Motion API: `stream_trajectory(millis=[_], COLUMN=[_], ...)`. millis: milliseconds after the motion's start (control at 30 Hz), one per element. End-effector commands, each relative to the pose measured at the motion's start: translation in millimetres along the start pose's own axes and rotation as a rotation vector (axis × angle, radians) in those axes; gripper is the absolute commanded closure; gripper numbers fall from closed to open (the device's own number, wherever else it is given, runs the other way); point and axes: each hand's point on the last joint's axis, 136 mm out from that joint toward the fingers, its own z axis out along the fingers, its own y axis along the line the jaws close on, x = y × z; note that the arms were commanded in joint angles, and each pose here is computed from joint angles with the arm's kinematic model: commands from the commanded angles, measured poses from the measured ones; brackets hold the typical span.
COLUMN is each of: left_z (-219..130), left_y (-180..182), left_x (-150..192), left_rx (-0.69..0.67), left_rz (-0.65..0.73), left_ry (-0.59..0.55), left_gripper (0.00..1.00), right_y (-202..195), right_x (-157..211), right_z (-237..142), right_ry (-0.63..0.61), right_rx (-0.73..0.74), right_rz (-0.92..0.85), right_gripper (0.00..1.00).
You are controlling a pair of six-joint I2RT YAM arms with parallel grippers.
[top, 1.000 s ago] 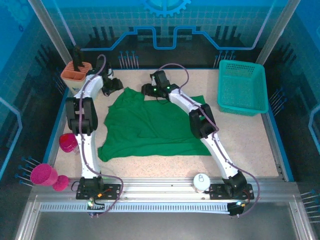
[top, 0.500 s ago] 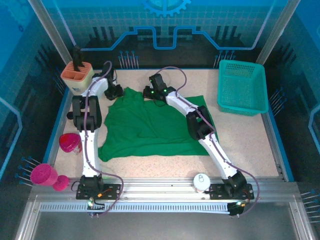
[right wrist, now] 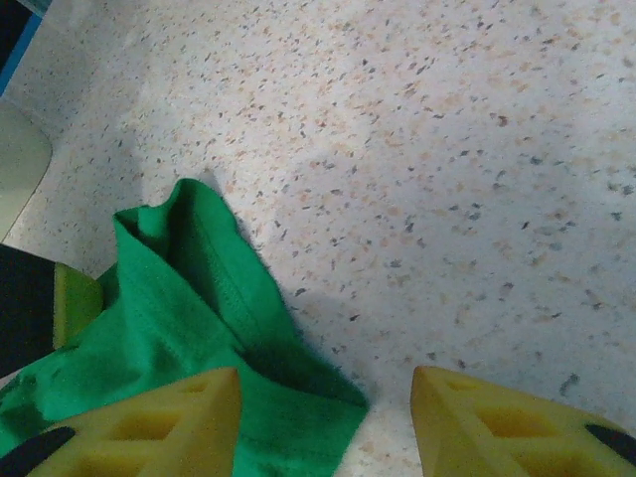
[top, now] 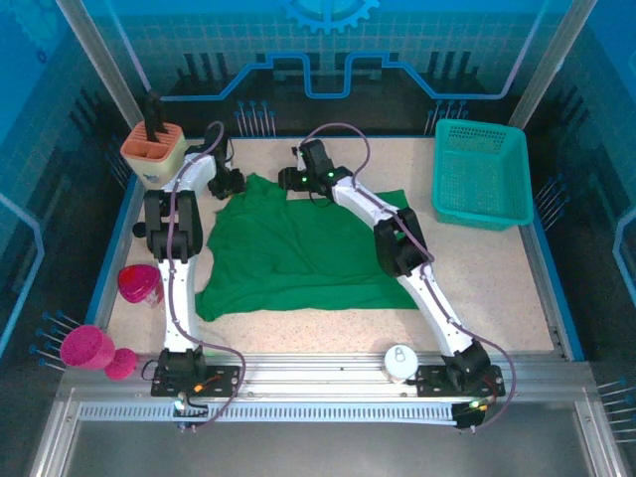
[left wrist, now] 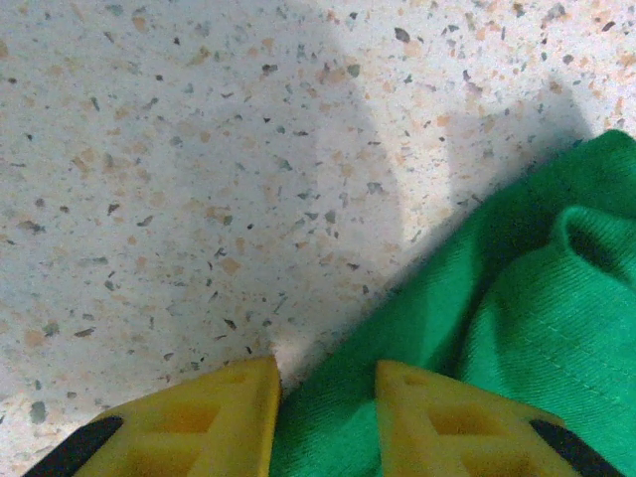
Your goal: Fold the inside-out t-shirt
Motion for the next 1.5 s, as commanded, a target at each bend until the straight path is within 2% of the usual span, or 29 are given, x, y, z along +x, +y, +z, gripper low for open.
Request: stream_trajectory(millis=[0,100,167,233,300,333,367,433,567,800,933,1000,1100,1133,1200,1267,1367,1467], left_z=[12,11,11,12,12,12,12,13,16,17,19,14,-7,-17,-45,-64,-83,-84], left_y=[20,20,21,21,21,22,23,27,39,48,54,50,19,7,-24,-49,-88,-114], left_x=[27,28,28,29,29,30,30,31,37,47,54,54,35,27,4,-12,-28,-34], left_rx=[-0.083,-0.087,-0.085,-0.084,-0.088,-0.092,-0.099,-0.118,-0.152,-0.17,-0.176,-0.154,0.005,0.061,0.196,0.293,0.382,0.382], left_rz=[-0.004,-0.003,-0.006,-0.005,-0.006,-0.005,-0.004,-0.005,-0.02,-0.056,-0.074,-0.066,-0.026,-0.012,0.041,0.094,0.223,0.399], left_ry=[0.106,0.109,0.109,0.114,0.117,0.118,0.117,0.12,0.147,0.184,0.211,0.213,0.127,0.082,-0.035,-0.116,-0.203,-0.253], left_gripper=[0.67,0.67,0.67,0.67,0.67,0.67,0.67,0.67,0.75,0.82,0.83,0.83,0.8,0.76,0.62,0.58,0.56,0.53], right_y=[12,-1,-6,-11,-17,-17,-19,-25,-39,-47,-42,-37,-22,-19,-13,-15,-26,-40], right_x=[9,28,39,44,41,38,34,25,12,16,16,11,-7,-14,-31,-49,-68,-80], right_z=[-4,3,8,9,7,5,4,-1,-10,2,1,-2,-13,-20,-40,-61,-97,-135], right_ry=[0.031,0.068,0.094,0.111,0.099,0.086,0.077,0.059,0.032,0.049,0.051,0.038,0.024,0.019,-0.002,-0.032,-0.057,-0.07], right_rx=[0.053,0.134,0.152,0.17,0.206,0.214,0.215,0.222,0.228,-0.01,-0.053,-0.087,-0.169,-0.177,-0.177,-0.159,-0.127,-0.094], right_rz=[-0.076,-0.042,-0.001,0.025,0.037,0.034,0.041,0.062,0.153,0.484,0.527,0.528,0.454,0.415,0.316,0.215,0.048,-0.132], right_gripper=[0.48,0.47,0.51,0.75,0.94,1.0,1.0,1.0,1.0,0.98,0.96,0.92,0.78,0.75,0.66,0.61,0.57,0.53])
